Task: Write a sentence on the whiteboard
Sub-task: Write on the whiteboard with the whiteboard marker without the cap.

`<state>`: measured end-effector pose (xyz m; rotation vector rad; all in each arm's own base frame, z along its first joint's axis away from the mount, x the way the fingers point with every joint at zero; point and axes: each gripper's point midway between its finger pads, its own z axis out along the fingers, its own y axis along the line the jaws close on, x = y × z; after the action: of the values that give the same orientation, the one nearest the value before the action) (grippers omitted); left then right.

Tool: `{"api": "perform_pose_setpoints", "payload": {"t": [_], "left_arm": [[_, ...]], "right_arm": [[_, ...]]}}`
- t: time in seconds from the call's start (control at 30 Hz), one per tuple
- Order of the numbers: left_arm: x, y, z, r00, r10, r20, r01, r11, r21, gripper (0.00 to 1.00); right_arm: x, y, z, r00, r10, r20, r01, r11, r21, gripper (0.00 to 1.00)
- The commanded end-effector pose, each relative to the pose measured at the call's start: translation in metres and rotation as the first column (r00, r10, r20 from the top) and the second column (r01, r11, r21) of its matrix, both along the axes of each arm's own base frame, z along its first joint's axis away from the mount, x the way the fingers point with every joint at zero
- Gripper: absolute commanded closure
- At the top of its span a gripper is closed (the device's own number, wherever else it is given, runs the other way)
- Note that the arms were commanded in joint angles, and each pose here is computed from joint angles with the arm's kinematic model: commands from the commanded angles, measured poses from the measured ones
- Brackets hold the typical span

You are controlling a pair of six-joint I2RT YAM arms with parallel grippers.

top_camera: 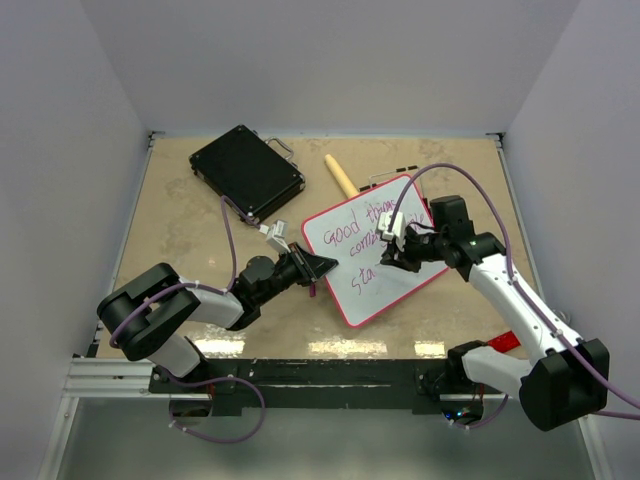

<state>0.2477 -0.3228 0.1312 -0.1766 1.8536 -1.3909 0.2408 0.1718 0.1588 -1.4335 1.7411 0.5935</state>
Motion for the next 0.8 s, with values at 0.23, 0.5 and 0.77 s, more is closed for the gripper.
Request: {"api": "perform_pose_setpoints", "payload": {"t": [0.23,0.5,0.77], "left_arm": [[0.0018,-0.0006,0.0408,0.990,0.002,0.143,0.010,0.997,-0.079,1.00],[0.0020,-0.0012,0.0427,0.989,0.001,0.147,0.012,0.996,-0.083,1.00],[0.0019,-0.0028,0.0415,0.989,-0.003,0.147,0.016,0.996,-0.085,1.00]], "right_arm": [[0.0016,0.0047,0.0092,0.999,0.012,0.033,-0.014,0.999,0.041,1.00],[0.0074,0.0011,0.0034,0.999,-0.014,0.034,0.013,1.000,0.023,1.00],[0.0068,0.0049,0.0006,1.000,-0.004,0.014,0.004,1.000,0.031,1.00]]}}
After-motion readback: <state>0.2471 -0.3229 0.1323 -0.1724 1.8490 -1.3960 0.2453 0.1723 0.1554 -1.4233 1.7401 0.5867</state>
